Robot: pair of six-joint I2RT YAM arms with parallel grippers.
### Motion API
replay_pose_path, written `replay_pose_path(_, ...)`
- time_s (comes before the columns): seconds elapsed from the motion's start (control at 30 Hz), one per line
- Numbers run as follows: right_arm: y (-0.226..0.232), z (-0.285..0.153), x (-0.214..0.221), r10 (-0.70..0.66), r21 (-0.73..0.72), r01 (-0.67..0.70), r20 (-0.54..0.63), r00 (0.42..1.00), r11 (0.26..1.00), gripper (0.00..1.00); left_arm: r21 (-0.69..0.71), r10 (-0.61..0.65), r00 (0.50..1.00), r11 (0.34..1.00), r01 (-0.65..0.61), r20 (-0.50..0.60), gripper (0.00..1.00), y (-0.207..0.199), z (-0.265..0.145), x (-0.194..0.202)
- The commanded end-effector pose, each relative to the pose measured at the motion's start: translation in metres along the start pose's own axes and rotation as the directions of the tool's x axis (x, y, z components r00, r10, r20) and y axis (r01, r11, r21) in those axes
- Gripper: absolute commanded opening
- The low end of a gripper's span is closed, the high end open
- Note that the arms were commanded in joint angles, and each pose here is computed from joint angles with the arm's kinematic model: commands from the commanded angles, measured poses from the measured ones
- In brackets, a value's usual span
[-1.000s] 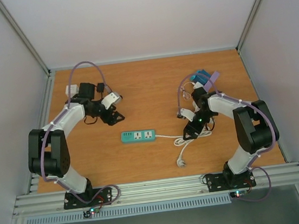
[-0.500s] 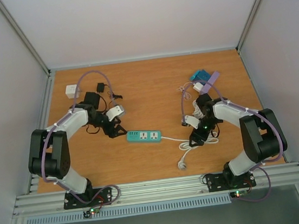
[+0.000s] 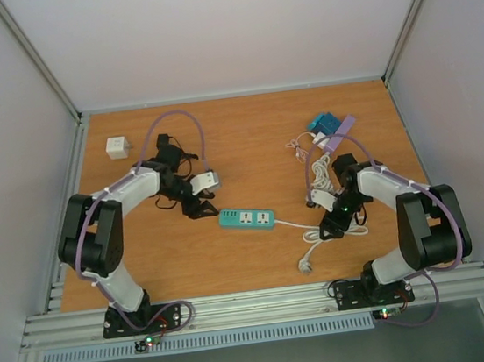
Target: Pull the plug off the socket
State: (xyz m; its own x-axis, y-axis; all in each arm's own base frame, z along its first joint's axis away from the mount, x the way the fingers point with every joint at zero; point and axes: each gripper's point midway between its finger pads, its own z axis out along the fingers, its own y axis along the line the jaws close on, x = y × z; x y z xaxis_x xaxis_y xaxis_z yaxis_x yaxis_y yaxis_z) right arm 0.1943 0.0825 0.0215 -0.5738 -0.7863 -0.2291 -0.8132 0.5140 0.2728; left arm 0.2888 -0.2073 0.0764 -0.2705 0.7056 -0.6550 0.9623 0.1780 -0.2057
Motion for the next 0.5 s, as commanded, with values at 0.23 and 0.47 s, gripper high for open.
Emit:
replay_pose_path(0.23, -0.015, -0.007, 0.038, 0.004, 0.063, 0.003, -0.11, 0.994, 0.998, 0.7, 0.147, 0.243, 0.968, 0.962, -0.232, -0.062, 0.59, -0.025, 0.044, -0.004)
replay_pose_path(0.47, -0.026, -0.015, 0.051, 0.034, 0.081, -0.025, -0.11, 0.993, 0.996, 0.7, 0.204, 0.332, 0.934, 0.931, -0.302, -0.134, 0.6, -0.048, 0.069, 0.011)
